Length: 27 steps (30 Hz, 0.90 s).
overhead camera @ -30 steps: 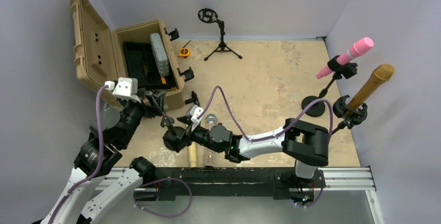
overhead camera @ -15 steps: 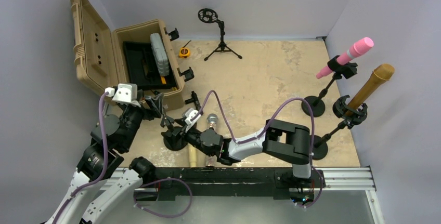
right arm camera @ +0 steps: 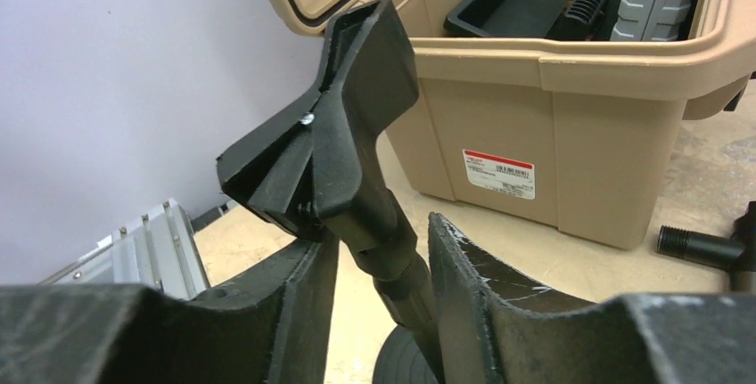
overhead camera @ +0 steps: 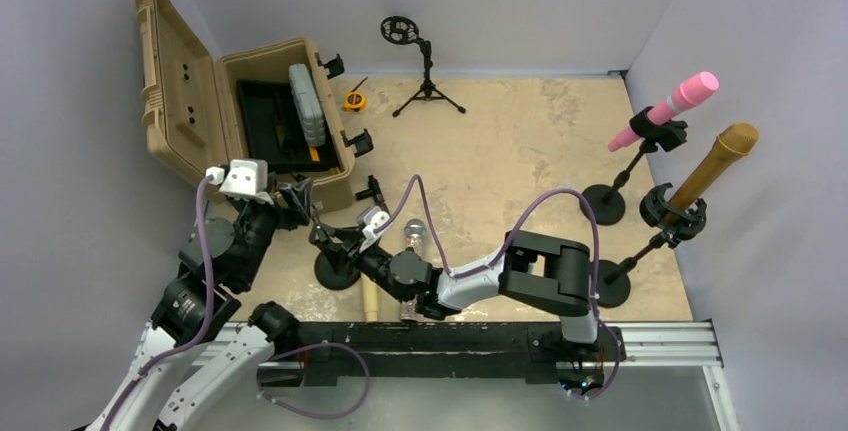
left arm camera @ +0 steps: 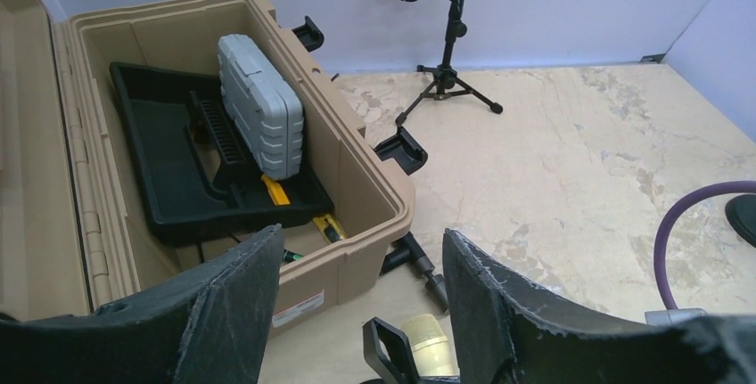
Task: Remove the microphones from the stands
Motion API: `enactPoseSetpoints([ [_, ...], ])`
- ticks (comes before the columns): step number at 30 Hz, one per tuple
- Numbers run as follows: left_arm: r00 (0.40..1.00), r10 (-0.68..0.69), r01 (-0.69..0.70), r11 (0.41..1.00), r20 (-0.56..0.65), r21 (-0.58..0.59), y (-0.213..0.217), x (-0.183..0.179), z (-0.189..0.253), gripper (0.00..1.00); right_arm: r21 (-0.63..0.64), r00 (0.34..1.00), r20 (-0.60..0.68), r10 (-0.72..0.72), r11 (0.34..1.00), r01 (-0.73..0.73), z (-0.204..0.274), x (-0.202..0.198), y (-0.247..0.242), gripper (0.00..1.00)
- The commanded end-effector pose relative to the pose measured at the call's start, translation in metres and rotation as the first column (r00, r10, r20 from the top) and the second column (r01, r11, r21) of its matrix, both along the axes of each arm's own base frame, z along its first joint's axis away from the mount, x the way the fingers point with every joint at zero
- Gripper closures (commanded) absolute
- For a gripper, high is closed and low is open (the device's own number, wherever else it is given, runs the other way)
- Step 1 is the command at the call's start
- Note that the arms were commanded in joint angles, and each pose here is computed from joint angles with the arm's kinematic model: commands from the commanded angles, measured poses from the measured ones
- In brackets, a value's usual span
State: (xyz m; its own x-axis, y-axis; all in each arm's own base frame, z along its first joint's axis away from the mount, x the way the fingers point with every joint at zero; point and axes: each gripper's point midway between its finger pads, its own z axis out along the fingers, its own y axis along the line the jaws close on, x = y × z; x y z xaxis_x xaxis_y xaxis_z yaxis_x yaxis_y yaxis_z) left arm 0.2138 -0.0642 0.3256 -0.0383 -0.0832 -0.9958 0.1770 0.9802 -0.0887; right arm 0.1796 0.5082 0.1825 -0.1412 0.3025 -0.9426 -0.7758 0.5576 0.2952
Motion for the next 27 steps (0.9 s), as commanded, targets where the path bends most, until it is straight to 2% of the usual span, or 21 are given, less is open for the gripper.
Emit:
enactPoseSetpoints([
  [1, 1.0, -0.001, 0.0, 1.0, 0.024, 0.004, -0.003, 0.005, 0.005, 0.37, 0.088, 0.999, 0.037, -0.023, 0.996, 0.02, 0.028, 0.004, 0.003, 0.66],
  [7, 1.0, 0.018, -0.018, 1.0, 0.023, 0.014, 0.001, 0.005, 0.003, 0.38, 0.103, 0.997, 0.072, 0.001, 0.995, -0.008, 0.044, 0.0, 0.006, 0.88],
  [10, 0.999, 0.039, -0.039, 0.999, 0.02, 0.015, 0.005, 0.006, 0.004, 0.39, 0.136, 0.995, 0.093, 0.027, 0.99, -0.039, 0.061, -0.006, 0.004, 0.94],
  [18, 0.999, 0.036, -0.036, 0.999, 0.012, 0.025, 0.002, 0.009, 0.002, 0.4, 0.224, 0.99, 0.138, 0.035, 0.972, -0.066, 0.113, -0.012, -0.005, 1.0],
  [23, 0.998, 0.069, -0.07, 0.997, 0.013, 0.024, 0.009, 0.008, 0.002, 0.41, 0.322, 0.986, 0.165, 0.036, 0.942, -0.089, 0.153, -0.018, -0.02, 1.0],
  [27, 0.988, 0.155, -0.155, 0.988, 0.029, 0.004, 0.028, 0.004, 0.004, 0.41, 0.354, 0.988, 0.146, -0.039, 0.935, -0.016, 0.172, -0.007, -0.037, 1.0],
])
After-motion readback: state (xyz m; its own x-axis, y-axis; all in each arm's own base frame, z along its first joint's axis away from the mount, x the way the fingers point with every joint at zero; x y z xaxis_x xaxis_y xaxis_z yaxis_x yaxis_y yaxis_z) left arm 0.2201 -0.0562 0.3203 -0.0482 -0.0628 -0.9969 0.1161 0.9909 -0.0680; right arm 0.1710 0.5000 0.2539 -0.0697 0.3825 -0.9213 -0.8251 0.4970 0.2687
